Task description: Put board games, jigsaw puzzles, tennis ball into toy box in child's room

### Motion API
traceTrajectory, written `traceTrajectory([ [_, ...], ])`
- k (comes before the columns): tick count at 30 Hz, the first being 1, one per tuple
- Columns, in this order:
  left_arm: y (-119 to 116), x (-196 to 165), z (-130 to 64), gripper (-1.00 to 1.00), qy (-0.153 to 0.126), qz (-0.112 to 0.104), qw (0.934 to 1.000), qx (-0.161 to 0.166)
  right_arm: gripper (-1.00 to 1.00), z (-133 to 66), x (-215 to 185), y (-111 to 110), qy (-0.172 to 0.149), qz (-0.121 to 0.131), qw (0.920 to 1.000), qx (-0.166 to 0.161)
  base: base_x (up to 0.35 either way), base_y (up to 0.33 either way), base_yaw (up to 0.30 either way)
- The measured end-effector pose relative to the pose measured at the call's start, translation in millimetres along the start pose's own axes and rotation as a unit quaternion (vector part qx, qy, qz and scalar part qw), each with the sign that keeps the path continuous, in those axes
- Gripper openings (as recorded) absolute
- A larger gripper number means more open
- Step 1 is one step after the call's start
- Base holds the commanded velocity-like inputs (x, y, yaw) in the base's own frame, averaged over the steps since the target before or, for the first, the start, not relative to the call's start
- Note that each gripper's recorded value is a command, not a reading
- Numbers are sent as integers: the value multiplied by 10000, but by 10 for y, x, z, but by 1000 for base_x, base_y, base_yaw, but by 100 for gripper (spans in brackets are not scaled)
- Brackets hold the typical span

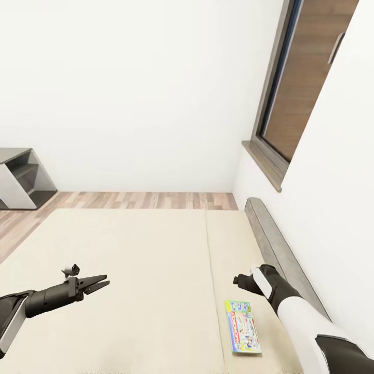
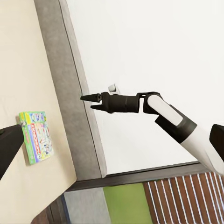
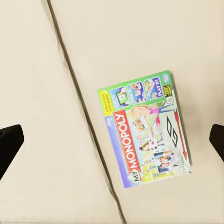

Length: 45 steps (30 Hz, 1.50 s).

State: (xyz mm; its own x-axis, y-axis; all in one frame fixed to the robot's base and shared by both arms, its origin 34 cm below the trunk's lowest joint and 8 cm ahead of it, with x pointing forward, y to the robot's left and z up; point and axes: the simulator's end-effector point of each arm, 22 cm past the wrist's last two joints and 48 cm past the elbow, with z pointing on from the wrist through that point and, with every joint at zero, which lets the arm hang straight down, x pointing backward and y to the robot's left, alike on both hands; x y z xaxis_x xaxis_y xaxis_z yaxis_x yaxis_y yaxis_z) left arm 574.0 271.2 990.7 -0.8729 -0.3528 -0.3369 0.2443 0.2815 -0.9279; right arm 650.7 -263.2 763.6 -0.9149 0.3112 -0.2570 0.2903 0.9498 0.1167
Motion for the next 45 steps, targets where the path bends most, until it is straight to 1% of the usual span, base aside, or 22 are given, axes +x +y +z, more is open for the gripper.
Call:
traceTrajectory([
  [12,84,34,13,100,27,-89,10000,-34,100,59,96,2,261,-32,9997,2,0,0,0],
  [19,133,54,21,100,44,-140,9999,-54,100,99,133,-12,350,-40,9994,18,0,0,0],
  [25,175,72,27,100,57,-184,9998,-71,100,134,150,-33,392,-42,9992,40,0,0,0],
  [30,207,86,32,100,68,-219,9997,-83,100,163,149,-109,408,-22,9991,91,0,0,0],
  [38,214,87,51,100,91,-201,9997,-67,100,190,88,-212,389,6,9991,155,0,0,0],
  [41,183,79,62,100,104,-169,9998,-10,100,193,41,-213,367,9,9992,148,0,0,0],
  [43,133,73,69,100,112,-144,9998,91,100,197,16,-199,355,8,9993,119,0,0,0],
  [45,11,60,74,100,122,-100,9993,336,100,193,-36,-152,324,10,9995,17,0,0,0],
])
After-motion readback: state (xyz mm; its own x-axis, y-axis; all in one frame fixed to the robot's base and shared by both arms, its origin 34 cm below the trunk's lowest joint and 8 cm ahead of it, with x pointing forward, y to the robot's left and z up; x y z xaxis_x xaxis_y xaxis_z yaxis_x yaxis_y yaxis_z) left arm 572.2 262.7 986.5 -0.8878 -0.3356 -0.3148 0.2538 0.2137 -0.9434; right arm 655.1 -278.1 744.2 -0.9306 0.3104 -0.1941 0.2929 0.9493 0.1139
